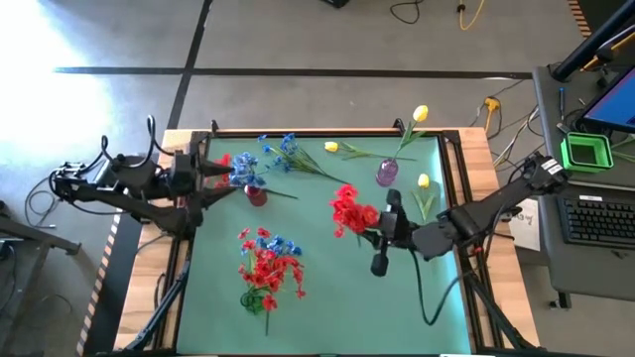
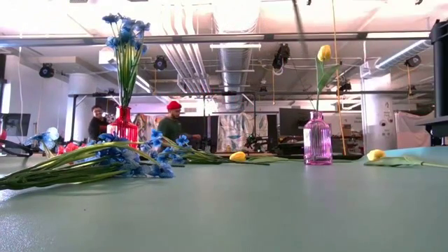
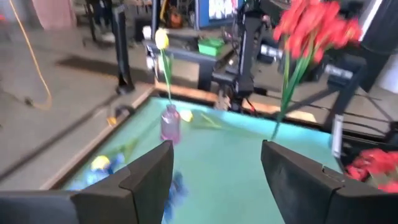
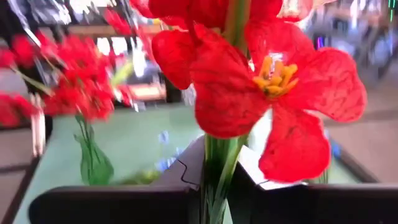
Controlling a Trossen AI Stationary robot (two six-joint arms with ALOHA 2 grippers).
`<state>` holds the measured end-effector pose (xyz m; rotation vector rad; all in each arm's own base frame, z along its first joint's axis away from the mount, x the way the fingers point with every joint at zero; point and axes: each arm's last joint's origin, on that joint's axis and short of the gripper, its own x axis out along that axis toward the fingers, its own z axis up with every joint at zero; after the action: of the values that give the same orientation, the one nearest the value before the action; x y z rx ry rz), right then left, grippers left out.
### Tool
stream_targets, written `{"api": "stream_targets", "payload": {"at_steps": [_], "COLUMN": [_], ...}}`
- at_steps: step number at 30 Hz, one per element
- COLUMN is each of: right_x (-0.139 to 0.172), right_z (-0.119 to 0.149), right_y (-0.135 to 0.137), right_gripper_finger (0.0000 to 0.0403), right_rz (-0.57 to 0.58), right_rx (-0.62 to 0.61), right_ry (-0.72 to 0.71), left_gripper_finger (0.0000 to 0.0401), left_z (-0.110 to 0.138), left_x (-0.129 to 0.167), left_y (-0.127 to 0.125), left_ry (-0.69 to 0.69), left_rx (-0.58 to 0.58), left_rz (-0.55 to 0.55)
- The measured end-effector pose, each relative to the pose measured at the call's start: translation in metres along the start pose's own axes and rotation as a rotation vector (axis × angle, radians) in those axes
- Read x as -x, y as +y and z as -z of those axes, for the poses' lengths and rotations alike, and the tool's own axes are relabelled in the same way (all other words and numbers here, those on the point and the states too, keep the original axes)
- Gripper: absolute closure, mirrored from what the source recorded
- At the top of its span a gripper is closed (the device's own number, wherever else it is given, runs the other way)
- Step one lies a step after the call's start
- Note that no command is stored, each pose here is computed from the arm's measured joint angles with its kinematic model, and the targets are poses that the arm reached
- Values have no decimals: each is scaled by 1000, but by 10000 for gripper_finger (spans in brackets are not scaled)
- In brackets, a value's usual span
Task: Sort flowers into vase by color
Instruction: Put the bottom red flower into the green vase
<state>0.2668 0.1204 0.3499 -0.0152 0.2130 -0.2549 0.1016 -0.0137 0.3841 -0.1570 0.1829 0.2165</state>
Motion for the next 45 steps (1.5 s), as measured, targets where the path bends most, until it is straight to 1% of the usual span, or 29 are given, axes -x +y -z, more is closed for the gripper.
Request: {"api": "stream_targets", "payload": {"at_steps": [3,4,8,10,13,17,22,25,28,31,35,38,42,45], "right_x": [-3,-4,-7,-8,-15,-29,-50,-56,-57,-57,-58,-65,-77,-83], "right_z": [-2,-1,5,10,21,37,55,55,41,19,-24,-55,-86,-105], "right_y": [3,4,4,1,-3,-1,10,15,16,16,6,-5,-22,-32], "right_gripper_finger": [369,369,369,369,369,369,369,369,369,369,369,369,369,369], "right_rz": [-19,-41,-179,-228,-290,-368,-388,-377,-350,-317,-244,-210,-200,-237], "right_rx": [22,29,23,4,-11,4,41,65,89,174,288,352,410,430], "right_ry": [-102,-137,-306,-383,-458,-532,-601,-622,-645,-639,-583,-511,-473,-514], "left_gripper_finger": [175,176,178,178,178,178,178,178,178,178,178,178,178,178], "left_z": [8,12,21,25,30,41,49,49,47,39,26,17,6,-3], "left_x": [1,1,-2,-2,-2,-4,-6,-6,-6,-6,-7,-7,-4,-4], "left_y": [-2,-4,-10,-12,-15,-18,-21,-21,-21,-23,-27,-30,-31,-33], "left_ry": [62,84,136,149,174,223,260,260,232,153,27,-65,-185,-277], "left_rx": [40,47,74,91,120,150,165,154,86,15,-105,-164,-259,-319], "left_rz": [25,34,68,83,105,114,119,118,111,124,166,182,186,176]}}
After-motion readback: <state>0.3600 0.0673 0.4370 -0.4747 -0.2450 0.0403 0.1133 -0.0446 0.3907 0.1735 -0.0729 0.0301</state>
